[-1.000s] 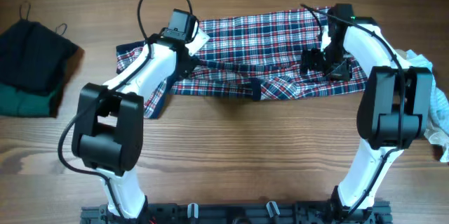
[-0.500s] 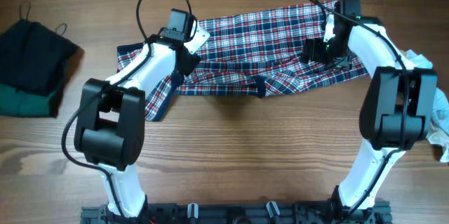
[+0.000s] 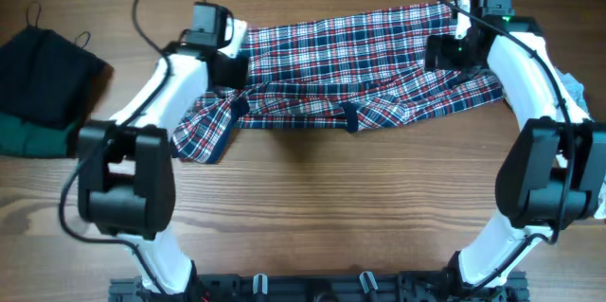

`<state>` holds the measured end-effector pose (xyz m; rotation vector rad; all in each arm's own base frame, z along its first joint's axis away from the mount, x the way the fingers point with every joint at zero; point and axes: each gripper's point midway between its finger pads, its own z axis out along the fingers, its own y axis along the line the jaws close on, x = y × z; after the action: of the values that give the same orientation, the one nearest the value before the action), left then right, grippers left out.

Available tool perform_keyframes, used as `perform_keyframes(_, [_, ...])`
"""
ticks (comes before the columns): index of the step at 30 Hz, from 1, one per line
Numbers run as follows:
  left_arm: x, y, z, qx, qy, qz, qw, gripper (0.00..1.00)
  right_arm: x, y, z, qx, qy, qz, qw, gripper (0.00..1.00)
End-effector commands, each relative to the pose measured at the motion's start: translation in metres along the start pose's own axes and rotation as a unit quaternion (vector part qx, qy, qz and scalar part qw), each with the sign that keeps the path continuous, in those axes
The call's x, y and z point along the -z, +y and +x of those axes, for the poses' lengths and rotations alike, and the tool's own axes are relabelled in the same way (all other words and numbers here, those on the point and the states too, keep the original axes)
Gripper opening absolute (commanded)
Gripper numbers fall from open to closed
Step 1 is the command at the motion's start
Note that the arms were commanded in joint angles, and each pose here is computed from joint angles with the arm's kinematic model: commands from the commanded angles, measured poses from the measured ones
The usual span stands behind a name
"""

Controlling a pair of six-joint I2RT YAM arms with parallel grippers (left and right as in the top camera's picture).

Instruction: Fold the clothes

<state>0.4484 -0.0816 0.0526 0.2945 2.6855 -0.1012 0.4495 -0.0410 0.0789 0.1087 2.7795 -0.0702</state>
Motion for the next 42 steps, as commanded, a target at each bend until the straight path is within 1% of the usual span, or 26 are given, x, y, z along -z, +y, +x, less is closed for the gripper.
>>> perform_keyframes(1, [0.018,0.0,0.007,0.15,0.013,0.027,0.988,0.26,-0.003,-0.024,-0.001,0.004,-0.01,0.017,1.0,0.83])
perform_keyframes(2, [0.014,0.002,0.02,0.176,0.04,0.022,0.983,0.23,-0.007,-0.023,0.0,0.013,-0.01,0.007,1.0,0.67])
perform_keyframes(3, [0.012,0.003,0.028,0.188,0.056,0.019,0.98,0.21,-0.012,-0.019,0.0,0.026,-0.013,-0.008,1.0,0.58])
perform_keyframes(4, [0.01,0.006,0.038,0.204,0.076,0.015,0.976,0.18,-0.021,-0.015,-0.001,0.05,-0.013,-0.019,0.998,0.33])
perform_keyframes(5, [0.011,0.007,0.044,0.214,0.089,0.012,0.973,0.15,-0.028,-0.015,-0.001,0.056,-0.012,-0.018,0.998,0.13])
perform_keyframes(6, [0.011,0.008,0.049,0.223,0.098,0.01,0.97,0.15,-0.034,-0.015,-0.001,0.062,-0.011,-0.018,0.998,0.05])
perform_keyframes(9, [0.012,0.008,0.057,0.223,0.112,0.005,0.968,0.15,-0.065,-0.015,0.004,0.062,-0.001,-0.019,0.998,0.04])
perform_keyframes(13, [0.004,0.026,0.069,0.225,0.11,-0.036,0.967,0.17,-0.087,-0.013,0.024,0.06,0.038,-0.024,0.997,0.04])
perform_keyframes(14, [-0.008,0.035,0.084,0.236,0.115,-0.041,0.964,0.18,-0.088,-0.013,0.033,0.057,0.056,-0.026,0.996,0.04])
perform_keyframes(17, [-0.019,0.044,0.096,0.248,0.117,-0.046,0.961,0.18,-0.087,-0.013,0.039,0.042,0.07,-0.024,0.996,0.05])
perform_keyframes(20, [-0.028,0.06,0.108,0.262,0.125,-0.058,0.955,0.17,-0.085,-0.016,0.056,0.009,0.104,-0.018,0.994,0.04])
perform_keyframes(21, [-0.029,0.067,0.108,0.254,0.121,-0.058,0.958,0.17,-0.083,-0.02,0.065,-0.009,0.123,-0.002,0.992,0.04])
perform_keyframes(26, [-0.03,0.09,0.096,0.205,0.091,-0.061,0.973,0.17,-0.068,-0.019,0.108,-0.069,0.214,0.01,0.974,0.04])
perform_keyframes(30, [-0.03,0.1,0.093,0.184,0.08,-0.065,0.977,0.18,-0.061,-0.018,0.121,-0.093,0.244,0.017,0.965,0.04])
perform_keyframes(32, [-0.029,0.101,0.087,0.171,0.072,-0.063,0.981,0.19,-0.06,-0.018,0.119,-0.089,0.239,0.016,0.967,0.04])
perform_keyframes(34, [-0.022,0.101,0.074,0.169,0.059,-0.063,0.982,0.2,-0.05,-0.019,0.103,-0.089,0.219,0.015,0.972,0.04])
perform_keyframes(37, [0.004,0.102,0.043,0.169,0.031,-0.054,0.984,0.2,-0.016,-0.022,0.067,-0.092,0.159,0.013,0.983,0.04])
perform_keyframes(40, [0.039,0.1,0.009,0.178,-0.007,-0.043,0.983,0.22,0.034,-0.019,0.031,-0.094,0.088,-0.004,0.992,0.05])
perform_keyframes(41, [0.048,0.101,0.0,0.189,-0.021,-0.044,0.981,0.25,0.049,-0.015,0.022,-0.086,0.066,-0.019,0.994,0.06])
perform_keyframes(42, [0.056,0.1,-0.006,0.199,-0.034,-0.04,0.979,0.27,0.069,0.002,0.01,-0.026,0.033,-0.066,0.997,0.08])
